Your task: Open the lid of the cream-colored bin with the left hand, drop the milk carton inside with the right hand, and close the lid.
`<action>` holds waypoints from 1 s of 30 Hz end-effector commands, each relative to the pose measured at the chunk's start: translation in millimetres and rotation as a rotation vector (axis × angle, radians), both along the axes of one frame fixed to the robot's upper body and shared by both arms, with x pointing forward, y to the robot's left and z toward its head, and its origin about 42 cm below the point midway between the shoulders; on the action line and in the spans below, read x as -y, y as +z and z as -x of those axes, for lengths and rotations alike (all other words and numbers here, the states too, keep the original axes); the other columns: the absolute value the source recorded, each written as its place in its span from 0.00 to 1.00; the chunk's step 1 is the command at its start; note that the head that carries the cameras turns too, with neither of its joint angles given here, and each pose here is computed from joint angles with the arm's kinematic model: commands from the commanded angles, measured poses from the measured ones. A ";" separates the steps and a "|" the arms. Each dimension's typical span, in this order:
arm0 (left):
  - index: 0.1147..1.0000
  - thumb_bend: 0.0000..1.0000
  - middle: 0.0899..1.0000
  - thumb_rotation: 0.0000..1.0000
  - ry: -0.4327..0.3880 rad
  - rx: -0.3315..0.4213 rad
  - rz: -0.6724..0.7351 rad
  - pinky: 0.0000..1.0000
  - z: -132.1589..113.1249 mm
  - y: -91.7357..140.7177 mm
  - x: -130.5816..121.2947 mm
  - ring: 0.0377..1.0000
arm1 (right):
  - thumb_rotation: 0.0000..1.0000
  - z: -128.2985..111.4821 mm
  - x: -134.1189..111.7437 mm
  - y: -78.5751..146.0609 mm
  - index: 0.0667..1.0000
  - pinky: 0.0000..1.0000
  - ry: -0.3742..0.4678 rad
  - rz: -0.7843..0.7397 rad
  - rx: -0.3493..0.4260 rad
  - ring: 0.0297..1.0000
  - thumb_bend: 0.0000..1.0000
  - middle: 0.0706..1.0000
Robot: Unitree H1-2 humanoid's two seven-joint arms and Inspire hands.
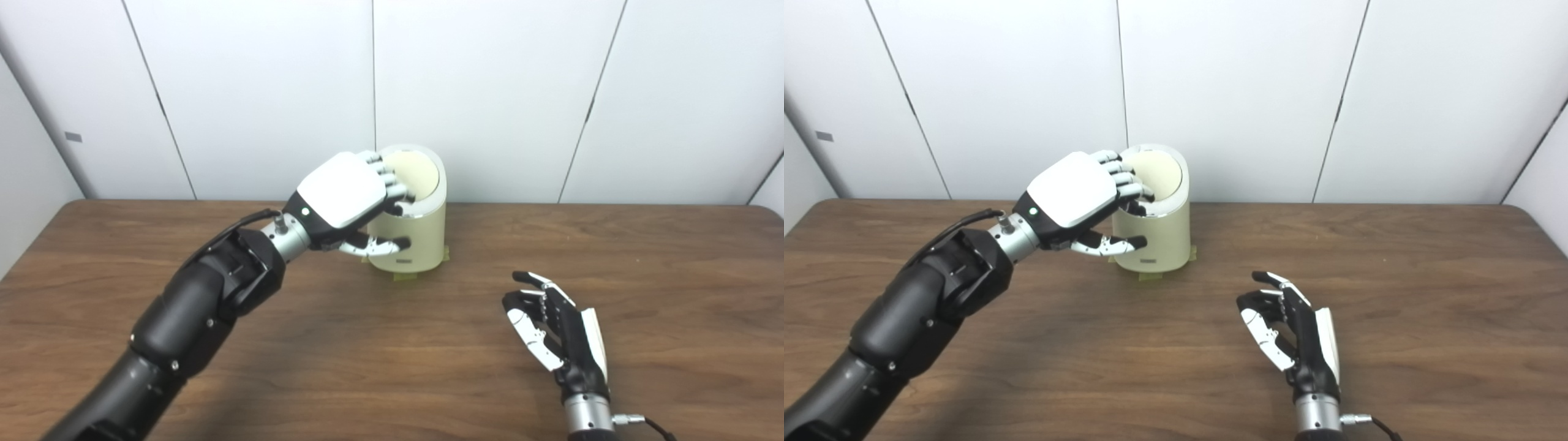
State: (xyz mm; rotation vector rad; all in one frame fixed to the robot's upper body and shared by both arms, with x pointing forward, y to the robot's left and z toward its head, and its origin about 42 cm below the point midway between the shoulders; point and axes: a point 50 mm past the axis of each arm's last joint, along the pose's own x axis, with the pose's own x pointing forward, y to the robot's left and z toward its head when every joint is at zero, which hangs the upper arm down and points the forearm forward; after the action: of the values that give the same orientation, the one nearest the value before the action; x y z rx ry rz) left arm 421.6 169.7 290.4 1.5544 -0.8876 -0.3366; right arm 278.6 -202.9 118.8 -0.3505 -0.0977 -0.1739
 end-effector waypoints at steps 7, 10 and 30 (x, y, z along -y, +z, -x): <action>0.81 0.37 0.83 0.67 0.047 0.012 0.517 0.74 11.8 48.7 -11.2 0.84 | 0.19 7.5 11.5 -2.2 0.47 0.51 0.009 0.011 0.032 0.57 0.47 0.59; 0.85 0.36 0.87 0.70 0.072 -0.098 0.619 0.83 24.7 37.0 -22.0 0.90 | 0.16 9.4 14.3 3.4 0.46 0.51 0.016 0.003 0.040 0.57 0.48 0.60; 0.94 0.34 0.93 0.94 0.221 -0.769 1.417 0.92 123.4 -79.9 -55.0 0.93 | 0.75 -12.1 26.3 62.9 0.82 0.66 0.178 -0.348 0.033 0.78 0.51 0.80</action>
State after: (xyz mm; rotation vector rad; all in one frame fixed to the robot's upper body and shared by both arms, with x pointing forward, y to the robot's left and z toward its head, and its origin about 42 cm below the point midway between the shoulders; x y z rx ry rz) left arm 300.3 230.7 198.7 0.2068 -0.1201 -0.0482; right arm 283.8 -232.6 159.5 -0.0203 -0.0503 -0.0548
